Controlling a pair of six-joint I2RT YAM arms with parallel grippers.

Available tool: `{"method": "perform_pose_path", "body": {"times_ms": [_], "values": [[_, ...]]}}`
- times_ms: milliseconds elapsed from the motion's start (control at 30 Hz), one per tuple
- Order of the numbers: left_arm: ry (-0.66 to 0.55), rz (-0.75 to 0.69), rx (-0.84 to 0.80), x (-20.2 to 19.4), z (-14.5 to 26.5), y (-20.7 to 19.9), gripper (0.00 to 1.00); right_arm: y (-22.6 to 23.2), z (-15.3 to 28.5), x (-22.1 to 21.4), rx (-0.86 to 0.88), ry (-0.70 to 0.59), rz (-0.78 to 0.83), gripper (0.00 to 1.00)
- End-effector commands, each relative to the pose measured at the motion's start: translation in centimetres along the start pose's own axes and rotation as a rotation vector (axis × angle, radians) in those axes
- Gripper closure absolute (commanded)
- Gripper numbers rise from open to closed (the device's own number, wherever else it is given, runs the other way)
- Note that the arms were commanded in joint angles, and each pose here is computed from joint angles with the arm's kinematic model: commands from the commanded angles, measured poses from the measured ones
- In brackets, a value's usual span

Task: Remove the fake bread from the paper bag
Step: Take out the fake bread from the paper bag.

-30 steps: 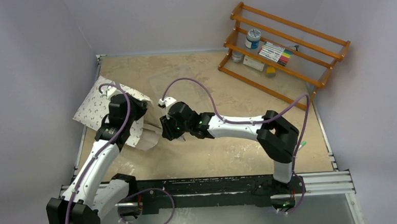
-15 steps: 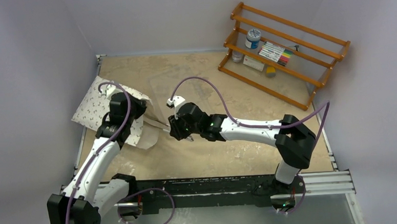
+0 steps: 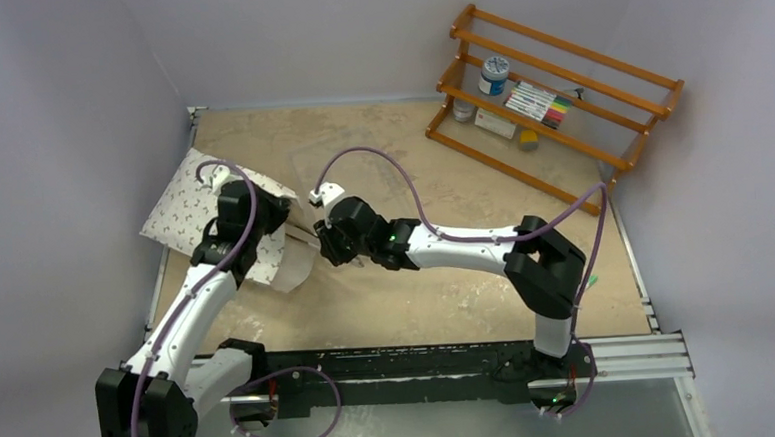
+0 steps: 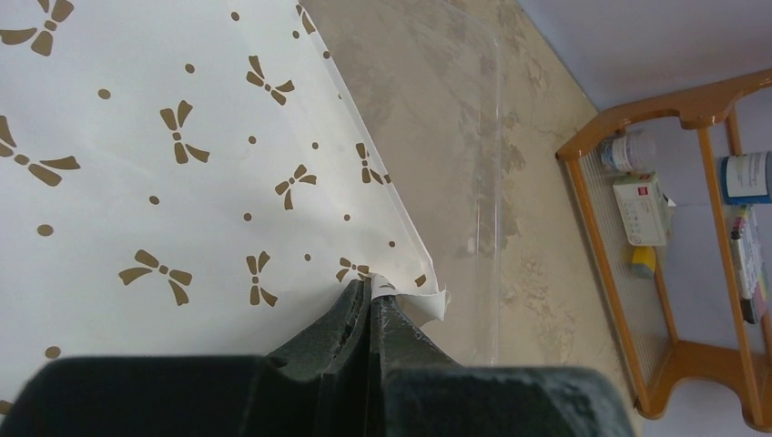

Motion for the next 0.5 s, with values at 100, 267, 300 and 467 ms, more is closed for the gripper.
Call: {"method": "perform_pose_path", "body": {"times_ms": [100, 267, 300, 467], "values": [[0.024, 0.025, -0.097, 0.7, 0.0, -3.0, 1.0, -0.9, -1.3, 5.1, -0.094, -0.145, 0.022, 0.74], [0.049, 0.027, -0.107, 0.7, -0.1, -3.7, 1.0, -0.3, -2.2, 5.1, -0.08, -0.141, 0.042, 0.67], [0.053, 0.028, -0.114, 0.8, 0.0, -4.0, 1.0, -0.1, -2.2, 5.1, -0.075, -0.142, 0.046, 0.65], [0.085, 0.035, -0.125, 0.6, -0.3, -4.7, 1.0, 0.5, -2.8, 4.7, -0.072, -0.133, 0.059, 0.59]]}}
Point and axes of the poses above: each gripper's point midway between its finger pads, its own z axis back along the fingers, its own y axis along the line the jaws close on, x = y × z, the point moved 4 cm from there along z, back along the fingers, and after that the axes turned 8 degrees about z, right-handed, at the moved point
